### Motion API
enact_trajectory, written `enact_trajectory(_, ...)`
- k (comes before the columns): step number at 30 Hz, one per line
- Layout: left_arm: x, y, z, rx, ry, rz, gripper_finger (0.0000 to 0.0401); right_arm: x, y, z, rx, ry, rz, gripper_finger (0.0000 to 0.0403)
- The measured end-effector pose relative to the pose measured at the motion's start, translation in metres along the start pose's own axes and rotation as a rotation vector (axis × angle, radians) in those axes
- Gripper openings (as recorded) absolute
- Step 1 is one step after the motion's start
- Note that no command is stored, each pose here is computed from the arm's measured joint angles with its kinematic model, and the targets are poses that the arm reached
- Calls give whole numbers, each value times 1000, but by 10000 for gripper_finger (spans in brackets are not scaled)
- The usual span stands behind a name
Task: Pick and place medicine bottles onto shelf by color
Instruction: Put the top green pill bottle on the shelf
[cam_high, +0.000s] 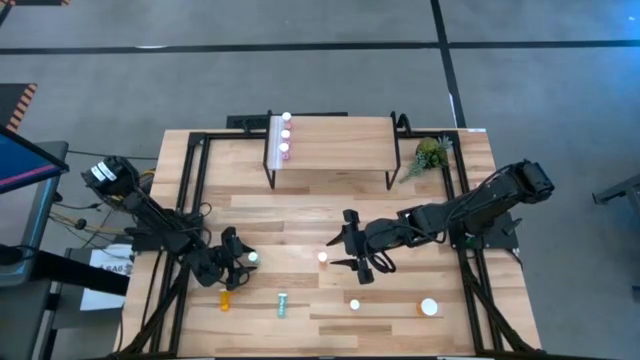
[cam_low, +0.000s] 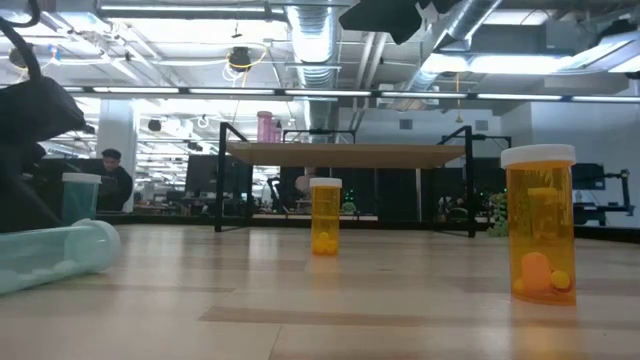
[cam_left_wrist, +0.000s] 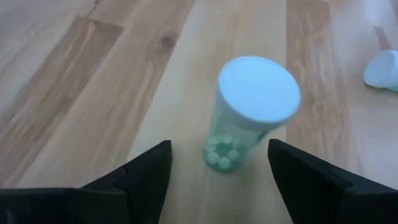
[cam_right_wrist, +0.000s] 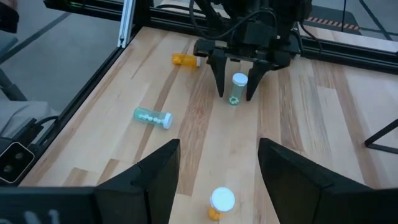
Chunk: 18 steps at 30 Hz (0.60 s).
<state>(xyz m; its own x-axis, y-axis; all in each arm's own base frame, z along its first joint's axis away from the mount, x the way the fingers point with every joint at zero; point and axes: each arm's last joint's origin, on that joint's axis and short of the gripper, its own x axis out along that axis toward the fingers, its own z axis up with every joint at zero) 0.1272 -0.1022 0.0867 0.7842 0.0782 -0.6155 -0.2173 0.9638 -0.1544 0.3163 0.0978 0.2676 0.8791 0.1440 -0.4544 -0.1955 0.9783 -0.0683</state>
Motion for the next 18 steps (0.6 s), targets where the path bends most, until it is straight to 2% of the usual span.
enact_trajectory(5,6,-1,-3,4,-17,26,239,0,0,0,0,0,0,240)
enact_trajectory(18,8,0,-4,12,-27,38,140,0,0,0,0,1,0,240)
